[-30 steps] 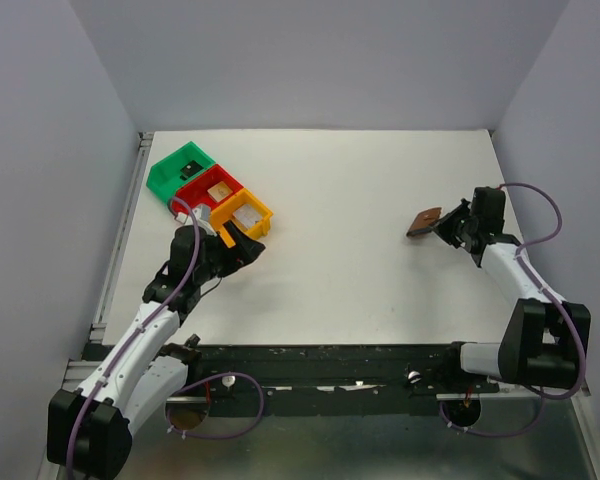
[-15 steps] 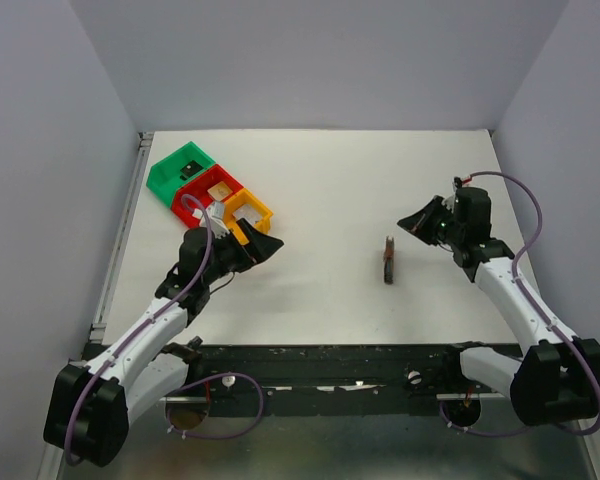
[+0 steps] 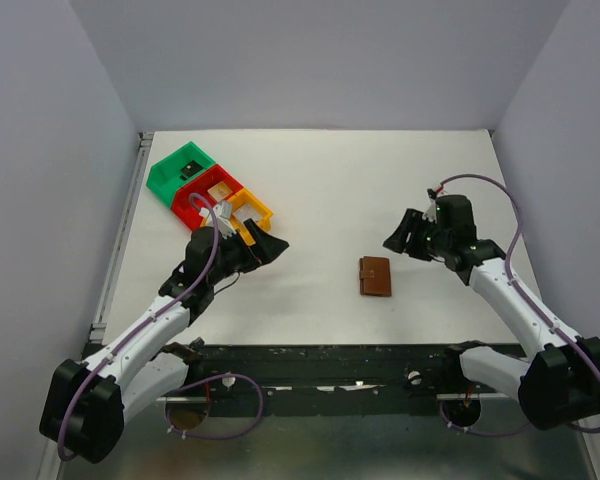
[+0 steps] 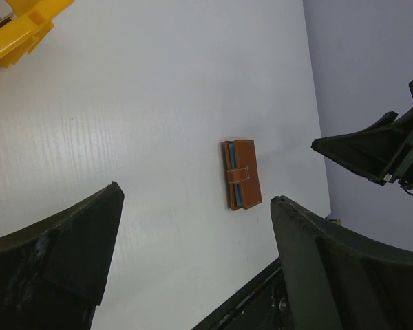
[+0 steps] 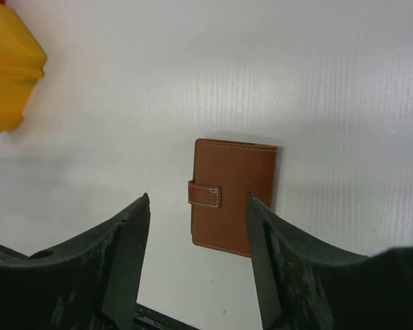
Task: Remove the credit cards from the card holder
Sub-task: Open the card holder at the center of the board.
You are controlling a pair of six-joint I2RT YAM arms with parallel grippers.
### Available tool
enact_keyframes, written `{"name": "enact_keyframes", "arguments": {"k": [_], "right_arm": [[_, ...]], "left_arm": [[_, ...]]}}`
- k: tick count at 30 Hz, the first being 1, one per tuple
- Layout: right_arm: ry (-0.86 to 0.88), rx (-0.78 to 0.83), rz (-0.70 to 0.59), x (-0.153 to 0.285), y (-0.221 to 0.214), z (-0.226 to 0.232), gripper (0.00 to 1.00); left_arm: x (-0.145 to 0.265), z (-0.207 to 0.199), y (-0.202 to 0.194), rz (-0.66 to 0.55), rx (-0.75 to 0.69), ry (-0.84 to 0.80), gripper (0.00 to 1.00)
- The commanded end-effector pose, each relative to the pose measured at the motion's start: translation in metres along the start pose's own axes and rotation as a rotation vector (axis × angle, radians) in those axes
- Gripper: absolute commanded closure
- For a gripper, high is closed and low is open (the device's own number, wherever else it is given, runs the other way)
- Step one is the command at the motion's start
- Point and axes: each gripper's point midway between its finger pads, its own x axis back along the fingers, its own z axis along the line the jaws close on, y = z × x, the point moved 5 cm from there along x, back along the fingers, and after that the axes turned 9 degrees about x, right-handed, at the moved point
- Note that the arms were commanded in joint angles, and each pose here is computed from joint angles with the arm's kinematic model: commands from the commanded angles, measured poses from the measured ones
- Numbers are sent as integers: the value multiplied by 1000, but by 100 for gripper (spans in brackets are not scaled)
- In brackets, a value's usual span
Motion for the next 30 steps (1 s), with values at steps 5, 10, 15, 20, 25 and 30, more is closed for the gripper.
{"name": "enact_keyframes", "arguments": {"k": [5,10,15,20,25,30], "right_arm": [[-75,307,140,-7,-9,34,11],[-130,429,222,-24,-27,49,11],[-203,504,316,-43,-45,51,10],[-278,545,361,-52,-51,41,10],[-308,555,418,-63,-62,34,10],[-301,551,452,-70,-71,35,10]], "left_arm": [[-2,-2,2,-17,-7,40,1],[3,4,0,-31,-2,80,1],[8,6,0,-54,-7,84,1],[10,10,-2,-51,-7,94,1],[10,12,-3,-46,-7,97,1],[11,13,-4,-46,-6,97,1]]}}
